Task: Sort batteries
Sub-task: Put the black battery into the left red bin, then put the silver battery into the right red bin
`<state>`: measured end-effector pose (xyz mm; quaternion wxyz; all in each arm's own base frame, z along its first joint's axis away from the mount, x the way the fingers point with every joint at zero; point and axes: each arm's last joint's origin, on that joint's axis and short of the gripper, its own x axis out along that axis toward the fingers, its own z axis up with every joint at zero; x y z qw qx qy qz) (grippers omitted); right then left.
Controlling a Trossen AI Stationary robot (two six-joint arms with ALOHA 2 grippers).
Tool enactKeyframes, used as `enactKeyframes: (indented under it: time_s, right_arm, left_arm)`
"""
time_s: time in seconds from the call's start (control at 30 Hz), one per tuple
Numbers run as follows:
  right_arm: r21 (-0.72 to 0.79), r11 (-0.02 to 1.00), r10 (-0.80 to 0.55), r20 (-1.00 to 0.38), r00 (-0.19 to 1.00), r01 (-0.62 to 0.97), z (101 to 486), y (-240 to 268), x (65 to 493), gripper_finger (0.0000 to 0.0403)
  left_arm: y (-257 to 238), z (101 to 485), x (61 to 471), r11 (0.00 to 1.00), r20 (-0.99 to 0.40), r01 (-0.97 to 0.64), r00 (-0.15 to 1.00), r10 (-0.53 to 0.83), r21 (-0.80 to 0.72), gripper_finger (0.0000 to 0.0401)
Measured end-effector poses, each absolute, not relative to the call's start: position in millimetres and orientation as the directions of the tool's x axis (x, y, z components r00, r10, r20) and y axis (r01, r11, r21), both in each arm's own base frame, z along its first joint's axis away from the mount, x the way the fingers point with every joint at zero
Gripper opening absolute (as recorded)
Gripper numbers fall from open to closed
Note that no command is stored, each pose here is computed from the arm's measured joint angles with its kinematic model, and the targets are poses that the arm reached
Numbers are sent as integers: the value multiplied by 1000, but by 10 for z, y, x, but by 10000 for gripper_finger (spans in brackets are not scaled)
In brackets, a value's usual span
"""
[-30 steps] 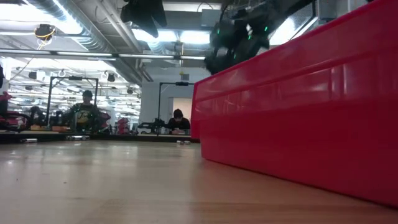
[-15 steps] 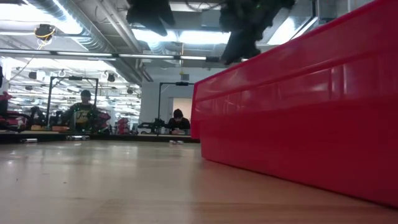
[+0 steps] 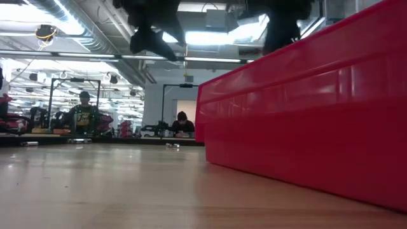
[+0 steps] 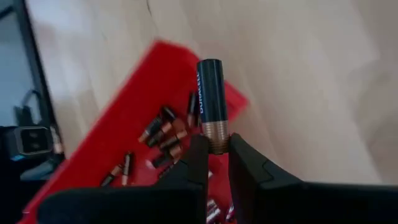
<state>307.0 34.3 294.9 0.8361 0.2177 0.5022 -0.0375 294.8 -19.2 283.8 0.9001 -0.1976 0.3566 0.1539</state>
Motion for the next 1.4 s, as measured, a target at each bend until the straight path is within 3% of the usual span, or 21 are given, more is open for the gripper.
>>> enactKeyframes:
  time_s: [0.3, 0.6, 0.8, 0.97, 1.2, 1.4]
  right_arm:
    - [406, 877, 252, -844, 475, 256, 2650, 674, 3024, 32]
    - [526, 723, 260, -808, 528, 448, 2631, 952, 3075, 35]
    - [550, 652, 283, -815, 505, 522, 2527, 1157, 3091, 67]
    - [518, 630, 223, -834, 505, 578, 2512, 1165, 3064, 101]
    - [524, 617, 235, -835, 498, 587, 2511, 1166, 3062, 155]
    - [521, 637, 158, -809, 566, 567, 2656, 1153, 3110, 169]
  left_arm:
    - [-130, 2788, 2945, 793, -705, -512, 692, 153, -330, 237]
    - [-199, 2784, 2940, 845, -712, -440, 694, 106, -303, 237]
    - [-307, 2779, 2927, 874, -719, -384, 692, 59, -299, 237]
    - [-440, 2776, 2907, 898, -723, -335, 691, 28, -286, 237]
    - [-590, 2777, 2880, 911, -722, -293, 692, -8, -291, 237]
    - [-694, 2776, 2857, 910, -722, -281, 692, -30, -307, 237]
